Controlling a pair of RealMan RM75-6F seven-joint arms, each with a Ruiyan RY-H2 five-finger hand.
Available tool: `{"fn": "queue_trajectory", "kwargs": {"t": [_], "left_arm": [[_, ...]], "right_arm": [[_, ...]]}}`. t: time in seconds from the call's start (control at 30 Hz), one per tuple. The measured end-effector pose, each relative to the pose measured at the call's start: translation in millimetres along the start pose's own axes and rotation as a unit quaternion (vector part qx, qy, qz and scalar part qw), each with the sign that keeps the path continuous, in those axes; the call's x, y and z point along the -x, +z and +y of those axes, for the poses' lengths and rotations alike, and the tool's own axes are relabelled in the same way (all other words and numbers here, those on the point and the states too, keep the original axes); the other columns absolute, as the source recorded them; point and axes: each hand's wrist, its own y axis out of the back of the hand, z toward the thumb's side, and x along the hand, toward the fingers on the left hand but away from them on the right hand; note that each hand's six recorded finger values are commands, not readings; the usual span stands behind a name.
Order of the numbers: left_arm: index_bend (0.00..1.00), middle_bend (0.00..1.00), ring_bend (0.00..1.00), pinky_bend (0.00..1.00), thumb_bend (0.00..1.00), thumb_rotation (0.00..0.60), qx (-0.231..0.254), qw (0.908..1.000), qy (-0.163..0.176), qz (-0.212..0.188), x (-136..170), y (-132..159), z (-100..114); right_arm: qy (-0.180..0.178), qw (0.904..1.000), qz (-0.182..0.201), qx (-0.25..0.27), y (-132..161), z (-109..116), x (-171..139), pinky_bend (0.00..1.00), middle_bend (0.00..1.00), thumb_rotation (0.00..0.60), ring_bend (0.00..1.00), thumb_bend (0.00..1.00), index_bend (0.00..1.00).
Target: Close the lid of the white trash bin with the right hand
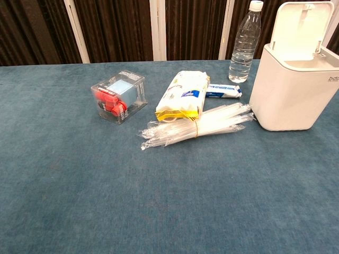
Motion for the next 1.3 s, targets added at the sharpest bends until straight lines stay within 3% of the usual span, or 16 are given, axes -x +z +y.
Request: {"fn": "queue_trajectory", "kwargs": {"t": [0.43,0.73,0.77,0.83,0.9,1.0,1.1,1.3], "left_arm": [[0.00,0.00,0.00,0.00,0.00,0.600,0.001,1.0000,0.002,0.000,0.8,0.0,0.9],[0.00,0.00,0.00,0.00,0.00,0.600,0.007,1.0000,0.004,0.001,1.3,0.1,3.1],[0.00,0.00,0.00,0.00,0.00,0.600,0.007,1.0000,0.005,0.002,1.3,-0.1,3.5],[0.00,0.00,0.00,0.00,0.00,0.600,0.009,0.9999,0.007,0.003,0.9,-0.6,4.4],[0.00,0.00,0.00,0.00,0.00,0.600,0.012,0.9999,0.008,0.004,0.1,-0.7,4.7],[0.00,0.00,0.00,0.00,0.00,0.600,0.016,0.9999,0.006,0.003,-1.8,0.2,4.1],[0.00,0.00,0.00,0.00,0.00,0.600,0.017,0.9998,0.004,0.001,-2.3,1.5,3.2],[0.00,0.00,0.00,0.00,0.00,0.600,0.021,0.9998,0.005,0.000,-3.1,2.7,3.9]], "right_arm": [[-0.003,1.0000,0.002,0.007,2.3,2.3,-0.1,0.00,0.00,0.600,0.00,0.29,0.00],[-0.028,0.9992,0.007,0.027,11.7,20.3,14.0,0.04,0.00,0.600,0.01,0.29,0.00],[-0.033,0.9989,0.007,0.031,13.4,25.1,18.7,0.10,0.01,0.600,0.04,0.29,0.00],[-0.042,0.9985,0.007,0.036,15.7,34.0,28.8,0.30,0.14,0.600,0.23,0.29,0.00],[-0.047,0.9981,0.006,0.040,17.6,42.0,39.4,0.58,0.47,0.600,0.58,0.29,0.00],[-0.051,0.9975,0.001,0.049,21.0,55.6,59.3,0.73,0.69,0.600,0.81,0.35,0.00],[-0.040,0.9970,-0.010,0.066,23.1,66.4,79.1,0.79,0.78,0.600,0.90,0.47,0.00],[-0.006,0.9938,-0.029,0.107,35.0,89.1,123.6,0.83,0.84,0.600,0.95,0.63,0.00]]}}
